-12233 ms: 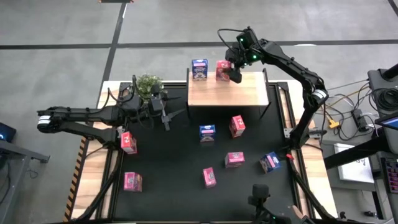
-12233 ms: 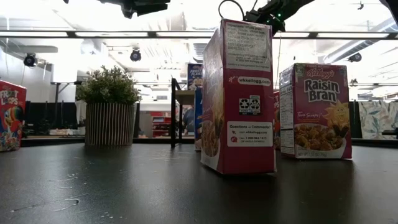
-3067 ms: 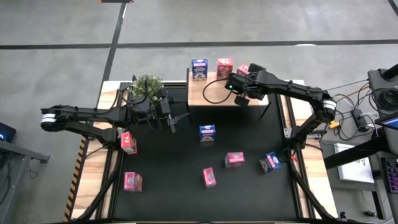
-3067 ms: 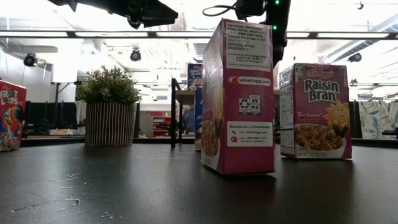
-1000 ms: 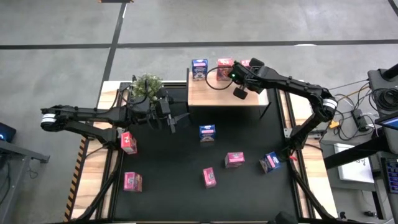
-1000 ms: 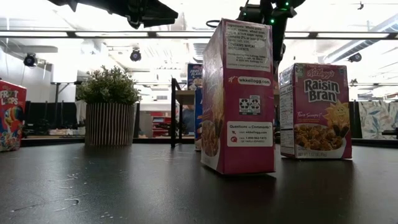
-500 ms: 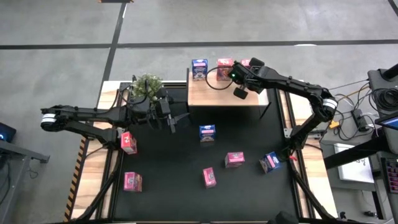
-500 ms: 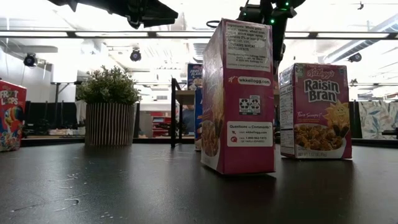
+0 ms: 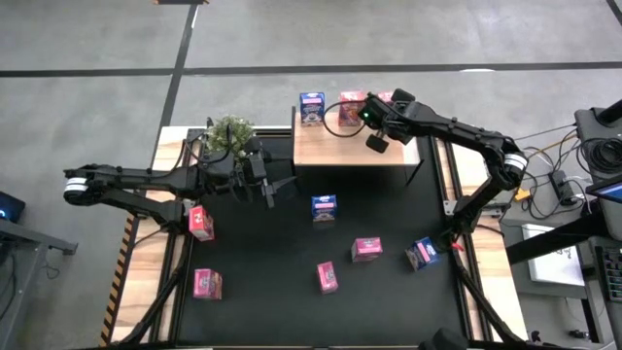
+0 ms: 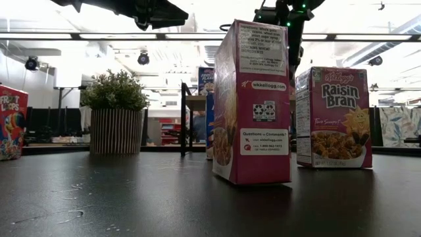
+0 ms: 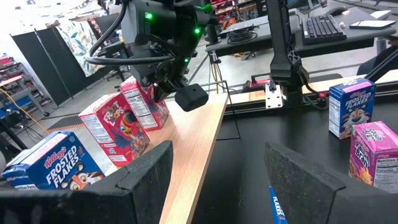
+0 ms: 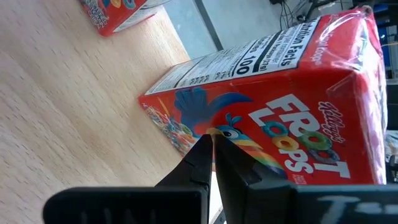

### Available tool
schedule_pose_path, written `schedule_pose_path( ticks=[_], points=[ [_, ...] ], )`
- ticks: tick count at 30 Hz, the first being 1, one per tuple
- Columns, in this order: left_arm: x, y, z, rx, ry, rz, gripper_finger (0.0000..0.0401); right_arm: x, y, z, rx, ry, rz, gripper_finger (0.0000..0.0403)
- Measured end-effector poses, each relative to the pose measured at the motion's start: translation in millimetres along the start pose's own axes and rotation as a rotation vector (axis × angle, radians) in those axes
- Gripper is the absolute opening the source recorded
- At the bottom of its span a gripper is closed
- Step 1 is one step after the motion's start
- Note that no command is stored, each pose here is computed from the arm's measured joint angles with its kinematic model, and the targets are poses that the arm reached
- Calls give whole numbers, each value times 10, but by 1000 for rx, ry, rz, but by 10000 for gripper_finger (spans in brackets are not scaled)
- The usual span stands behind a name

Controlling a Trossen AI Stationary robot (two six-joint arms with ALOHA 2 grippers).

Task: Stack cereal on shelf
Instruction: Put the right red cereal box on the shelf and align it with the other red cereal box on the shelf, then put the left blue cereal box on the shelf and align it with the other blue cereal box on the shelf

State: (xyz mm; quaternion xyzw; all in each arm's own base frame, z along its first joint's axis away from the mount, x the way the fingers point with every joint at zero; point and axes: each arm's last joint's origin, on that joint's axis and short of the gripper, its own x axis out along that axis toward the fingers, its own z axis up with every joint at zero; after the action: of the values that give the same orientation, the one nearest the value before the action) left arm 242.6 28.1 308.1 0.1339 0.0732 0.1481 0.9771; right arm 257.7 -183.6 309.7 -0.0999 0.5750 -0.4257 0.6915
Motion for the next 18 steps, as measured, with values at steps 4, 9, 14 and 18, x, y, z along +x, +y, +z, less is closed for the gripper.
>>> schedule_pose_path(
  ticks=[4,9,14,18],
  points=[
    [0,0,0,3,0,0,236,-38,50,13,10,-12,10,9],
    [0,0,0,3,0,0,236,-241,119,36,35,-57,32,9],
    [1,-1,-1,-1,0,0,236,-650,195,-20,81,-182,71,9],
    [26,-15,-22,-16,11,-10,236,-1002,299,-128,135,-313,130,9]
  ],
)
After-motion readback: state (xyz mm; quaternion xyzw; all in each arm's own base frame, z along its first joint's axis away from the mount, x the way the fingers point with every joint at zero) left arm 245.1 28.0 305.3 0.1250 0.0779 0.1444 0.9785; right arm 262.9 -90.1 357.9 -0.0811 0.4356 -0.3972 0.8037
